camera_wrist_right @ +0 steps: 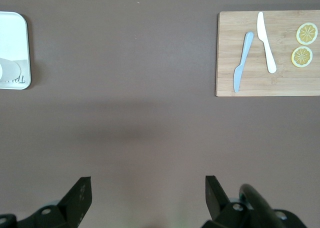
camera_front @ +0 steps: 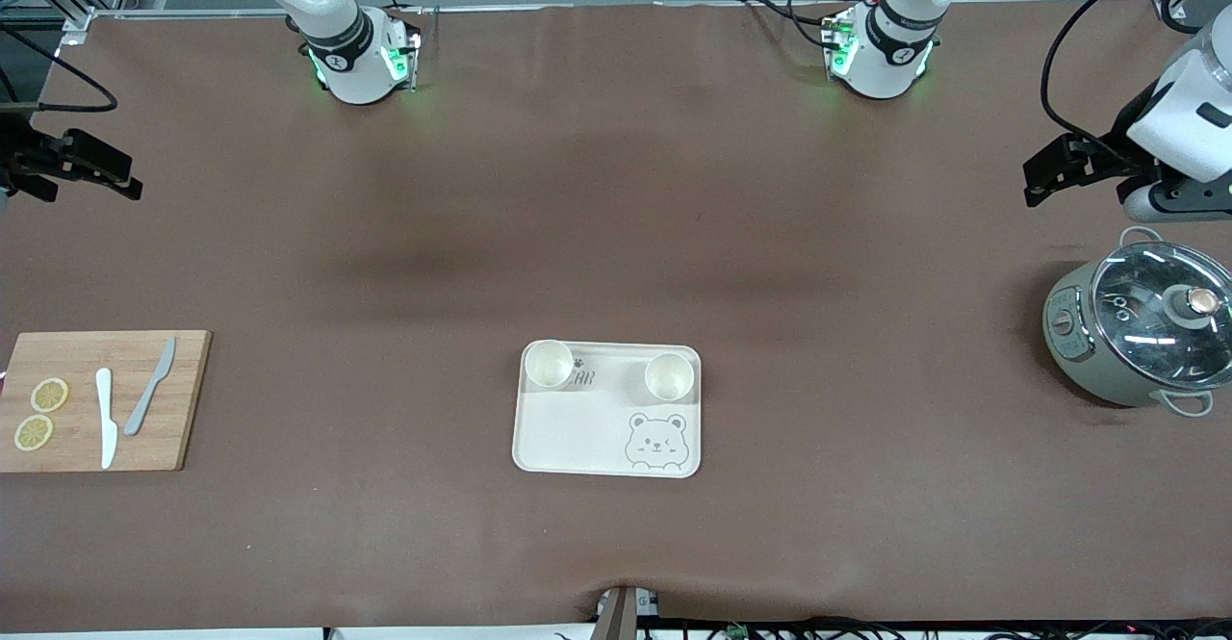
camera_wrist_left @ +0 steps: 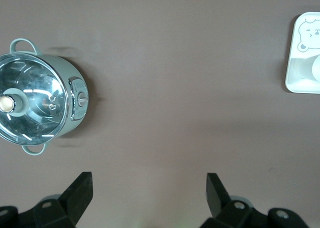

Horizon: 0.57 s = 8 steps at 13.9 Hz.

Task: Place white IKEA cup upright on tray with both arms

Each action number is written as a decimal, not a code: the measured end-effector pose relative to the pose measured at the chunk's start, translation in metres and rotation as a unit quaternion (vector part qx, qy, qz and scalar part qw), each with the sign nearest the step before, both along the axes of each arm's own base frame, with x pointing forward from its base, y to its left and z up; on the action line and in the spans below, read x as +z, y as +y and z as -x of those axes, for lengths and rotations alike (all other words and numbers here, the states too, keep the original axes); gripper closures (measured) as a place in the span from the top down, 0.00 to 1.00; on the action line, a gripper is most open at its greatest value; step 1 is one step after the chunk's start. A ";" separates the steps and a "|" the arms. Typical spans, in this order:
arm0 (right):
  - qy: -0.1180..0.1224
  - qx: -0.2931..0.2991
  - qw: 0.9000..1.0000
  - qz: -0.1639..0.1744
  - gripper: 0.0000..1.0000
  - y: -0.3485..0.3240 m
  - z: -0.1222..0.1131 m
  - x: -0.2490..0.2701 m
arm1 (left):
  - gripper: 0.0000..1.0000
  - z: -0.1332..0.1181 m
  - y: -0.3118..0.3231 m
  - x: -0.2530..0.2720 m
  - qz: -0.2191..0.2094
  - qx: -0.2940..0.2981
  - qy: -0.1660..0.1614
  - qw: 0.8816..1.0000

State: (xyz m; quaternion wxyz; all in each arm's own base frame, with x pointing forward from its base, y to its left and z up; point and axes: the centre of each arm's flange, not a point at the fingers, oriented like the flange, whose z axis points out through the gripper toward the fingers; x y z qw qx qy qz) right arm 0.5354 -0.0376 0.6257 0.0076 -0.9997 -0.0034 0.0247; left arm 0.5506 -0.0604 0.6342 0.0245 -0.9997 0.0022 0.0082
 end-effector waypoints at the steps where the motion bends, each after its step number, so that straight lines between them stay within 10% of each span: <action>1: 0.000 0.000 1.000 0.000 1.00 0.000 0.000 0.000 | 1.00 0.000 0.001 0.000 0.000 0.001 0.000 1.000; 8: 0.006 -0.002 1.000 -0.001 1.00 -0.002 0.002 0.000 | 1.00 -0.001 0.008 0.006 0.001 0.007 -0.007 1.000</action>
